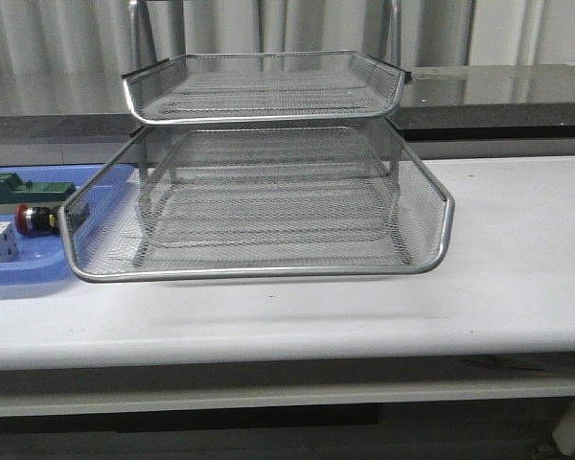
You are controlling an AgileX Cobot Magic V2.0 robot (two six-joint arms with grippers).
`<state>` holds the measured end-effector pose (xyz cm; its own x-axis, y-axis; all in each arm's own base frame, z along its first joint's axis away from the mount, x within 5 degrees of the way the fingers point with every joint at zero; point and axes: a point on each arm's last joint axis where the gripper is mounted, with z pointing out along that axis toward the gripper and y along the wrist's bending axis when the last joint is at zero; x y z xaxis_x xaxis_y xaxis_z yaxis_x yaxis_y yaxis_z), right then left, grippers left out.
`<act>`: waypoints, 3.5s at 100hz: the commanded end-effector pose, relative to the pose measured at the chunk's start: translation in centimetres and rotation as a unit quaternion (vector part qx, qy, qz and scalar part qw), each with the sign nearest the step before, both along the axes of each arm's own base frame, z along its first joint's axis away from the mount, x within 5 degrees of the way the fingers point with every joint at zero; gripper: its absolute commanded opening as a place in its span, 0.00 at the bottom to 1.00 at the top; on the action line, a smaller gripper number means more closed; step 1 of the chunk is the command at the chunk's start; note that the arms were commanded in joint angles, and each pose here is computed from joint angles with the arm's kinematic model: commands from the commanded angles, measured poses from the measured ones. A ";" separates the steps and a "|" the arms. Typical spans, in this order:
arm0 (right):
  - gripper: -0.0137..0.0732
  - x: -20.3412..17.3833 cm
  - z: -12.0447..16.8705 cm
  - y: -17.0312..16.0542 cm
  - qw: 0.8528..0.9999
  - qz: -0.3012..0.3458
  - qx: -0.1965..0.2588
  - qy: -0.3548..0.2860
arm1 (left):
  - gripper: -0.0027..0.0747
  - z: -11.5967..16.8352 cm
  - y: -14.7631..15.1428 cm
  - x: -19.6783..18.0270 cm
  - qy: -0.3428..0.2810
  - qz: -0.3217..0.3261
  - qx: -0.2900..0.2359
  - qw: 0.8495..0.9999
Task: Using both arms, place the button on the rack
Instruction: 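Release the tier and withdraw the right gripper upward, then lower the left gripper onto the red push button in the tray, then lift the red push button with the left gripper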
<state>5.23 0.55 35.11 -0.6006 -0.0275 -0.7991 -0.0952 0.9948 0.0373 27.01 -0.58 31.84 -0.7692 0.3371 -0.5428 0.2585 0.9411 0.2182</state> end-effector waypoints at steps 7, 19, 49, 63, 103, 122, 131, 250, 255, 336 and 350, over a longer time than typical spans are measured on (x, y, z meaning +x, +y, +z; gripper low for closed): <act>0.08 0.2 1.3 -0.1 0.999 -0.001 -0.004 -0.042 | 0.88 1.7 -0.2 2.6 -0.061 -0.029 0.015 0.998; 0.08 0.2 1.3 -0.1 0.999 -0.001 -0.004 -0.042 | 0.88 2.0 -0.3 5.6 -0.059 -0.049 0.032 0.997; 0.08 0.2 1.3 -0.1 0.999 -0.001 -0.004 -0.042 | 0.88 1.6 -0.6 12.8 -0.028 -0.115 0.083 0.990; 0.08 0.2 1.3 -0.1 0.999 -0.001 -0.004 -0.042 | 0.88 0.7 -0.7 15.7 -0.006 -0.144 0.100 0.985; 0.08 0.2 1.3 -0.1 0.999 -0.001 -0.004 -0.042 | 0.88 -4.1 -1.3 21.5 0.022 -0.176 0.096 0.980; 0.08 0.2 1.3 -0.1 0.999 -0.001 -0.004 -0.042 | 0.88 -6.6 -1.3 22.4 0.049 -0.189 0.100 0.976; 0.08 0.2 1.3 -0.1 0.999 -0.001 -0.004 -0.042 | 0.88 -7.5 -1.3 22.7 0.058 -0.192 0.099 0.975; 0.08 0.2 1.3 -0.1 0.999 -0.001 -0.004 -0.042 | 0.46 -12.2 -1.6 24.0 0.080 -0.208 0.089 0.971; 0.08 0.2 1.3 -0.1 0.999 -0.001 -0.004 -0.042 | 0.38 -12.2 -1.6 24.0 0.080 -0.208 0.089 0.971; 0.08 0.2 1.3 -0.1 0.999 -0.001 -0.004 -0.042 | 0.02 -0.2 -0.5 22.7 0.049 -0.125 0.115 0.984; 0.08 0.2 1.3 -0.1 0.999 -0.001 -0.004 -0.042 | 0.02 2.9 -0.4 21.3 0.018 -0.119 0.116 0.986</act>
<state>5.24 0.52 35.11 -0.6001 -0.0294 -0.7994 -0.0935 0.9951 0.0336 50.75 -1.05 27.93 -0.7046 0.6428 -0.3006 0.5464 0.7618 0.3481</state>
